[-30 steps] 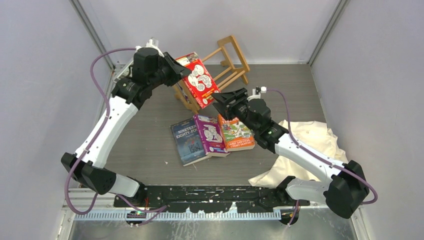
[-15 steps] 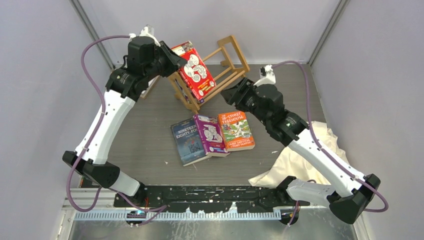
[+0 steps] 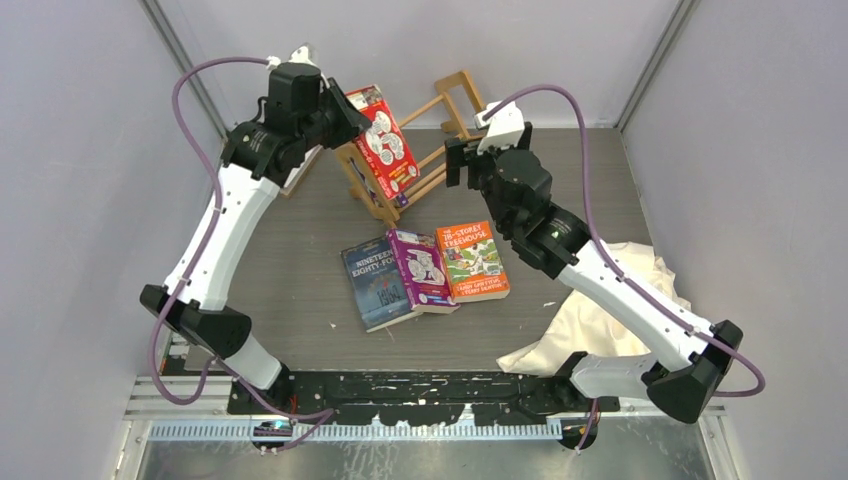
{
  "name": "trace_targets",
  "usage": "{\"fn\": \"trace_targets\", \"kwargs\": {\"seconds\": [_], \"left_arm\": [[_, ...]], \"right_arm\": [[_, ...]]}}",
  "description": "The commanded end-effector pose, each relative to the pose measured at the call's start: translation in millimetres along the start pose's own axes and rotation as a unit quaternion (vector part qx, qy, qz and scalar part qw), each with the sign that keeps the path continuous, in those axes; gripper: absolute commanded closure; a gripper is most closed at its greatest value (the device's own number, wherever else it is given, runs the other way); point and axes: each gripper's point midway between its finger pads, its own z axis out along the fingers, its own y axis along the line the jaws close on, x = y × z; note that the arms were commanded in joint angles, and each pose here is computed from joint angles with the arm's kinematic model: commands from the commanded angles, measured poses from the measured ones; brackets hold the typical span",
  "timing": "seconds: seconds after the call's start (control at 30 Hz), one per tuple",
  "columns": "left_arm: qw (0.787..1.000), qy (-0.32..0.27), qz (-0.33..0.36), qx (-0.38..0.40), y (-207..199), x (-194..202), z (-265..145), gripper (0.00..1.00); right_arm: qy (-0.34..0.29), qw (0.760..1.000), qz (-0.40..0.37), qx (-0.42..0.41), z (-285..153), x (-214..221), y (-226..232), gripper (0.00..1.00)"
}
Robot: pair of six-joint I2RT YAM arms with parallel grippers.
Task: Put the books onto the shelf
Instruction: Pick up the book from the center of the board.
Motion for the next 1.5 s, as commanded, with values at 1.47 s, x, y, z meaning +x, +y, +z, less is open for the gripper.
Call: {"fn": "trace_targets", "kwargs": {"seconds": [1.47], "left_arm": [[1.0, 0.0, 0.012, 0.004, -49, -11, 36, 1.0]], "right_arm": [[0.036, 0.985, -0.113, -0.127, 41, 12, 113, 0.23]]}}
